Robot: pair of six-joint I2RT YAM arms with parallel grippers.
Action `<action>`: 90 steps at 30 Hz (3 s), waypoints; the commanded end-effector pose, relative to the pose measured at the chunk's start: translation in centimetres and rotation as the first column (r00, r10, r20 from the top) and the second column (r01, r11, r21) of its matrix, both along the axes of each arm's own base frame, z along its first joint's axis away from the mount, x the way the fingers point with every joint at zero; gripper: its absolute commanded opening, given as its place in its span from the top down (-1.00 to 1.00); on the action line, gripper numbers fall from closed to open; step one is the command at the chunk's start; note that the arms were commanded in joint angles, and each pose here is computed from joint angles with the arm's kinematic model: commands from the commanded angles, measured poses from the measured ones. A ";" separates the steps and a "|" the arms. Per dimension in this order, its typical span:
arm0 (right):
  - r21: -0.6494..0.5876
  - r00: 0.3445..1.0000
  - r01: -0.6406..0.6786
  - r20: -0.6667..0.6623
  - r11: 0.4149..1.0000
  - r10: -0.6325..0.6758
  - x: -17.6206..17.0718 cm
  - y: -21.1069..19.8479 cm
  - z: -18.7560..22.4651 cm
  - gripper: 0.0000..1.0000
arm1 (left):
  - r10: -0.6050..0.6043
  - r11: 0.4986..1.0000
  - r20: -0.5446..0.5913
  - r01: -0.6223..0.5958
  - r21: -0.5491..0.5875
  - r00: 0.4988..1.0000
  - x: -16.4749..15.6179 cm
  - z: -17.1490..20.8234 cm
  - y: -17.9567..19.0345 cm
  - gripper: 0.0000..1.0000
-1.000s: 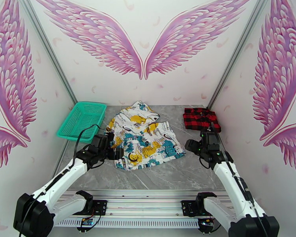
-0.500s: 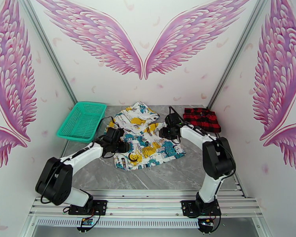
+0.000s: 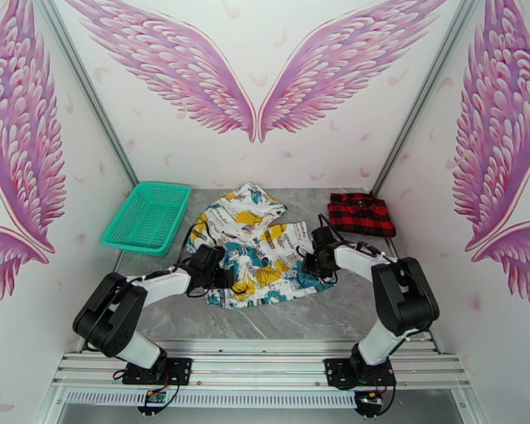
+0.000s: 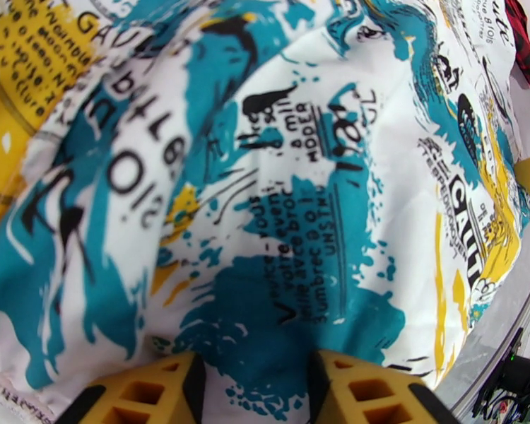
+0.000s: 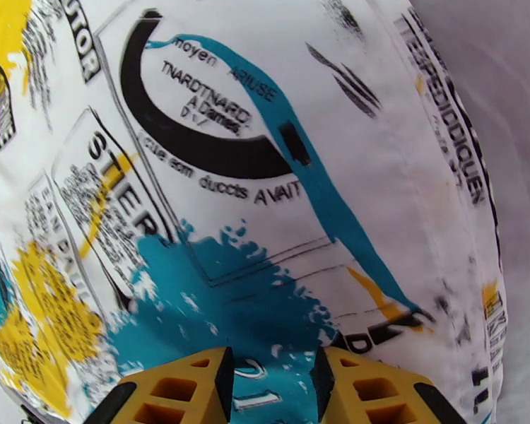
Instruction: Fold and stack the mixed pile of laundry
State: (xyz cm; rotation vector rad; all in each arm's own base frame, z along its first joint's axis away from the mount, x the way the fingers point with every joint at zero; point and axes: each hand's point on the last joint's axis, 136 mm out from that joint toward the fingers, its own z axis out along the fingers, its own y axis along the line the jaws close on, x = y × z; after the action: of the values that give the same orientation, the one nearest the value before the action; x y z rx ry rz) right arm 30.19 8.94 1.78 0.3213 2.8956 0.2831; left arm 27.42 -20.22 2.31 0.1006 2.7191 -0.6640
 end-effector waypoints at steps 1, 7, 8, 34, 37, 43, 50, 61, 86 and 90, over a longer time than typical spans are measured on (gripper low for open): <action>-0.065 0.994 0.039 -0.101 0.997 -0.045 -5.1 -1.9 -0.7 0.25 | -0.014 1.000 -0.074 0.015 0.010 0.997 -3.4 -0.2 0.2 0.05; -0.063 0.999 0.010 -0.040 0.998 -0.013 -6.2 -1.9 3.4 0.25 | -0.008 1.000 0.021 0.007 0.022 1.000 -3.2 4.9 0.9 -0.19; -0.059 1.000 0.002 -0.012 0.998 -0.003 -5.6 -1.7 4.6 0.24 | -0.010 1.000 0.047 0.009 0.020 0.999 -2.8 6.0 1.0 -0.23; 0.057 0.972 -0.117 0.209 0.991 0.103 27.5 8.3 1.7 0.46 | 0.149 0.988 0.116 -0.153 0.032 0.982 22.9 2.2 5.2 -0.15; 0.039 0.989 -0.021 0.147 0.999 0.015 27.9 5.8 -0.3 0.46 | 0.121 0.993 0.094 -0.121 -0.010 0.988 24.4 0.7 3.8 -0.15; 0.032 0.991 0.087 0.099 0.996 -0.090 28.3 1.0 -1.9 0.47 | 0.031 0.995 0.099 -0.021 -0.097 0.995 25.8 -0.4 0.1 -0.18; 0.032 0.981 0.047 0.188 0.998 -0.052 28.7 -0.7 3.4 0.46 | 0.008 0.996 0.233 0.013 -0.092 0.972 26.5 6.9 -0.3 -0.26; 0.126 0.929 -0.187 0.345 0.974 0.134 18.7 7.3 11.3 0.33 | 0.172 0.976 0.202 -0.195 0.101 0.964 18.7 9.6 8.7 -0.40; -0.051 0.385 -0.905 0.329 0.423 0.862 -7.4 35.4 3.0 -0.12 | 0.219 0.975 0.067 -0.221 0.022 0.973 23.2 0.8 8.5 0.06; -0.072 0.382 -0.905 0.297 0.419 0.875 -7.0 35.5 0.5 -0.09 | 0.217 0.976 0.072 -0.219 0.017 0.974 23.3 1.6 8.4 0.41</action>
State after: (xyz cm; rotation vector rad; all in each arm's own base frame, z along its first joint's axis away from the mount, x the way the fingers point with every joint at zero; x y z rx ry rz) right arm 22.15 43.51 2.76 -1.2457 2.4715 0.6177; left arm 49.95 -11.19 2.84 -0.1836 2.6419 -0.5208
